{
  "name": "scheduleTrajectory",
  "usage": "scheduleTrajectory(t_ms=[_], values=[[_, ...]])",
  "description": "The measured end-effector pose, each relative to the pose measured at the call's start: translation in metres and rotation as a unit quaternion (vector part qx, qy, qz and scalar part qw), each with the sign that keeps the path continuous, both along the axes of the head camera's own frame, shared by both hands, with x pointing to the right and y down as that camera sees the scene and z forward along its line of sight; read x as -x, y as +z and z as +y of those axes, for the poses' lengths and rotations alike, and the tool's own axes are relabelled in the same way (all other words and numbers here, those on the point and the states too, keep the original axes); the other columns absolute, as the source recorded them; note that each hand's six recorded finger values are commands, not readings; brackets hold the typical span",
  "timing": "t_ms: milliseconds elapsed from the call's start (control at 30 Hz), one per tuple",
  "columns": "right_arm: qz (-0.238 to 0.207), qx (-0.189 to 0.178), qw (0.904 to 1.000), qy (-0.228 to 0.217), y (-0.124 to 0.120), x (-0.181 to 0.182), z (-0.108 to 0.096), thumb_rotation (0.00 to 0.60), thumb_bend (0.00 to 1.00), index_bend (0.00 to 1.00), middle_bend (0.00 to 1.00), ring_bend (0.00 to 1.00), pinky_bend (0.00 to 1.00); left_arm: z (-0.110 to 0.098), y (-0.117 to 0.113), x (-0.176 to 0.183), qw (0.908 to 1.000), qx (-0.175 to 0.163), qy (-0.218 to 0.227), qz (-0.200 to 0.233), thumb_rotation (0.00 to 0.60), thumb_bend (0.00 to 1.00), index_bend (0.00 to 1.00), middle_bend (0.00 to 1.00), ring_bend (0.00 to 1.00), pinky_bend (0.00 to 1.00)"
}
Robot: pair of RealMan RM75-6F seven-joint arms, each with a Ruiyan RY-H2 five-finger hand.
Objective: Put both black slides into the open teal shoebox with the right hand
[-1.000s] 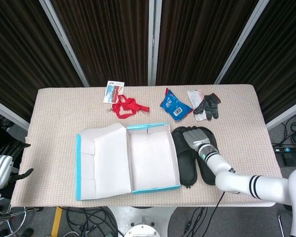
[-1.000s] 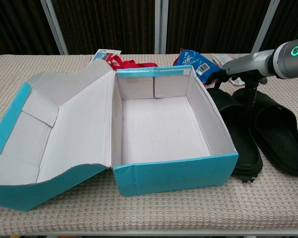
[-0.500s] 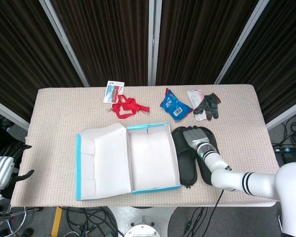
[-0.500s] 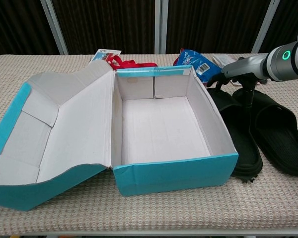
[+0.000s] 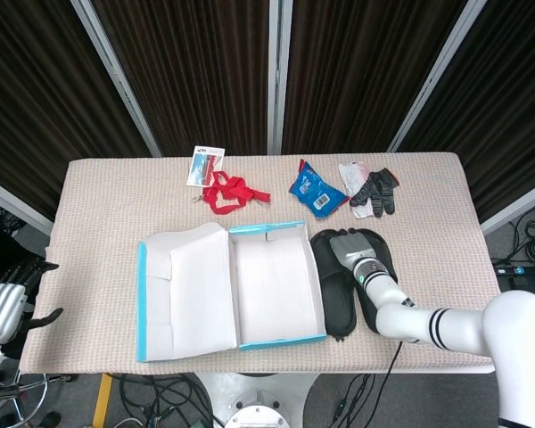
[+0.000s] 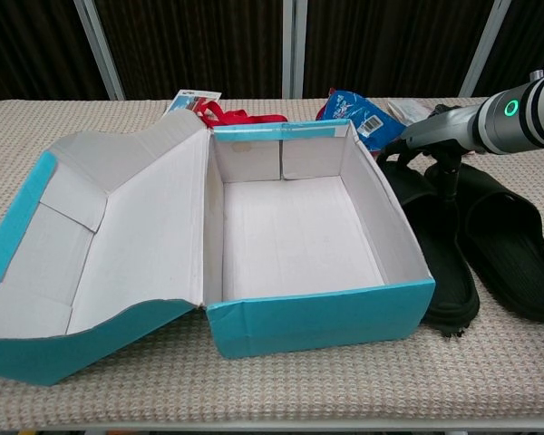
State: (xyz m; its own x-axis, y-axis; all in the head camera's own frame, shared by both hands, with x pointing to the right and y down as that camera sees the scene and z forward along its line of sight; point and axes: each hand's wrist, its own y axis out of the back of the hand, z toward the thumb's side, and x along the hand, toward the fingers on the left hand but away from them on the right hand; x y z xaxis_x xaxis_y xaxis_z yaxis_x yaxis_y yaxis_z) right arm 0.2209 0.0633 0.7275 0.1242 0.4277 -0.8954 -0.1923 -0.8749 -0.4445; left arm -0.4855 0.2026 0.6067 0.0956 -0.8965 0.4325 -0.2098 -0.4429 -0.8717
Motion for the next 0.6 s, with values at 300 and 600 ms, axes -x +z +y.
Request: scheduleTrajectory(t_ms=[300,600], values=[[0.005,-0.019,0.9998,-0.005,-0.0008,0.0004,-0.0044,0.600,0.07,0.26,0.33,0.01,0.00,0.0028,0.0029,0.0002,1.0000,0.008,-0.002,0.005,0.600,0.15,0.24,0.24,0.13,0.20],[0.005,-0.039,0.9992,-0.006,-0.0055,-0.0050,-0.0084,0.600,0.08,0.36,0.38,0.05,0.01,0.0033,0.0040,-0.0006,0.9999,0.012,-0.001,0.006,0.600,0.15,0.24,0.23,0.13,0.20]])
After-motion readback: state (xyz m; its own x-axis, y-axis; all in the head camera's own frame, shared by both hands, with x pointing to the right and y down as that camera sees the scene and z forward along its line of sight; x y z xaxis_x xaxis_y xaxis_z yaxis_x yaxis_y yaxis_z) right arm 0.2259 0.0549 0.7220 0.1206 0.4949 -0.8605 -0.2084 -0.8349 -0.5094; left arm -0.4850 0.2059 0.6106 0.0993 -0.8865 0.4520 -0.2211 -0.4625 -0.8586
